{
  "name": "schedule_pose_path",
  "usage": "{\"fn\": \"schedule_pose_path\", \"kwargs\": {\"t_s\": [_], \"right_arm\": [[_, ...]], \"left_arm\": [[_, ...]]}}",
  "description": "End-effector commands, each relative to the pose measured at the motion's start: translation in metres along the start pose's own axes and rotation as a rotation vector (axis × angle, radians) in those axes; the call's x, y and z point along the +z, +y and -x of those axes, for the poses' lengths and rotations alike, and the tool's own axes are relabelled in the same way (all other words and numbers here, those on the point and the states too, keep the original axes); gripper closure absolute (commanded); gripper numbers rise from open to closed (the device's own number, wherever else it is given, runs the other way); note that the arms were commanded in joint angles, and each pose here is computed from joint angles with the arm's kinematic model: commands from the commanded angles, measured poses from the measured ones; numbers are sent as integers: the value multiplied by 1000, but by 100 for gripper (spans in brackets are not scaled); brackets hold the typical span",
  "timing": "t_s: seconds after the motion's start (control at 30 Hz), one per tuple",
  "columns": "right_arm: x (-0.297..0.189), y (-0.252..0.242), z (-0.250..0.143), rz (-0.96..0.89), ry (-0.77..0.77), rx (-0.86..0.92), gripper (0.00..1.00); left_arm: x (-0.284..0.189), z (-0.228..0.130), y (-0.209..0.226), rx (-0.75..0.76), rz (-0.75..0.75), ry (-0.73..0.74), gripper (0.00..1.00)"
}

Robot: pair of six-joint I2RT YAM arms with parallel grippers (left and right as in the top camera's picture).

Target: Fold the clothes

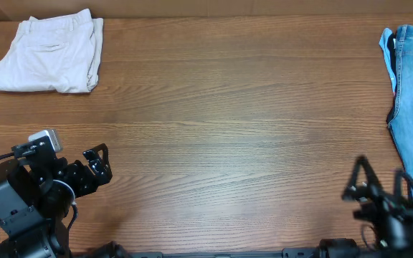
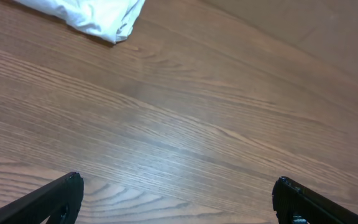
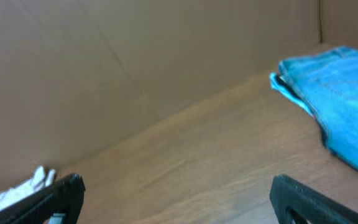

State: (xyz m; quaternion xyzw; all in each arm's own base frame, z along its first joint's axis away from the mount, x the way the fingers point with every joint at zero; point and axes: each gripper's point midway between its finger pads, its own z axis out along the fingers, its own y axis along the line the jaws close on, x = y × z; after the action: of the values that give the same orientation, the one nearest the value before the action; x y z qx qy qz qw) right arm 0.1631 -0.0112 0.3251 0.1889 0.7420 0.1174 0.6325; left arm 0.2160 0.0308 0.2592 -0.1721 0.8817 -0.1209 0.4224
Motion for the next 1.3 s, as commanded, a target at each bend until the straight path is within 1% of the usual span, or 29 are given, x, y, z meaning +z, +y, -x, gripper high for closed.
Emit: {"fn": "schedule_pose_path", "kwargs": {"t_s": [0.0, 0.13, 0.23, 0.37, 0.57, 0.97, 1.1, 1.2, 1.27], "right_arm": [[21, -4, -31, 54, 1, -46, 0], [50, 0, -57, 164, -64, -74, 0], [64, 7, -67, 243, -123, -104, 0], [78, 3, -76, 270, -187, -104, 0], [84, -2, -78, 270, -255, -102, 0], [96, -14, -99, 251, -242, -99, 0], [97, -15, -100, 253, -249, -101, 0], [96, -14, -99, 252, -257, -129, 0], [97, -13, -102, 254, -248, -177, 0]], "left_arm": [[2, -2, 0, 8, -1, 7, 0], [2, -2, 0, 8, -1, 7, 0], [2, -2, 0, 8, -1, 7, 0], [2, -2, 0, 8, -1, 7, 0], [2, -2, 0, 8, -1, 7, 0], [2, -2, 0, 8, -1, 7, 0], [2, -2, 0, 8, -1, 7, 0], [2, -2, 0, 8, -1, 7, 0], [2, -2, 0, 8, -1, 7, 1]]}}
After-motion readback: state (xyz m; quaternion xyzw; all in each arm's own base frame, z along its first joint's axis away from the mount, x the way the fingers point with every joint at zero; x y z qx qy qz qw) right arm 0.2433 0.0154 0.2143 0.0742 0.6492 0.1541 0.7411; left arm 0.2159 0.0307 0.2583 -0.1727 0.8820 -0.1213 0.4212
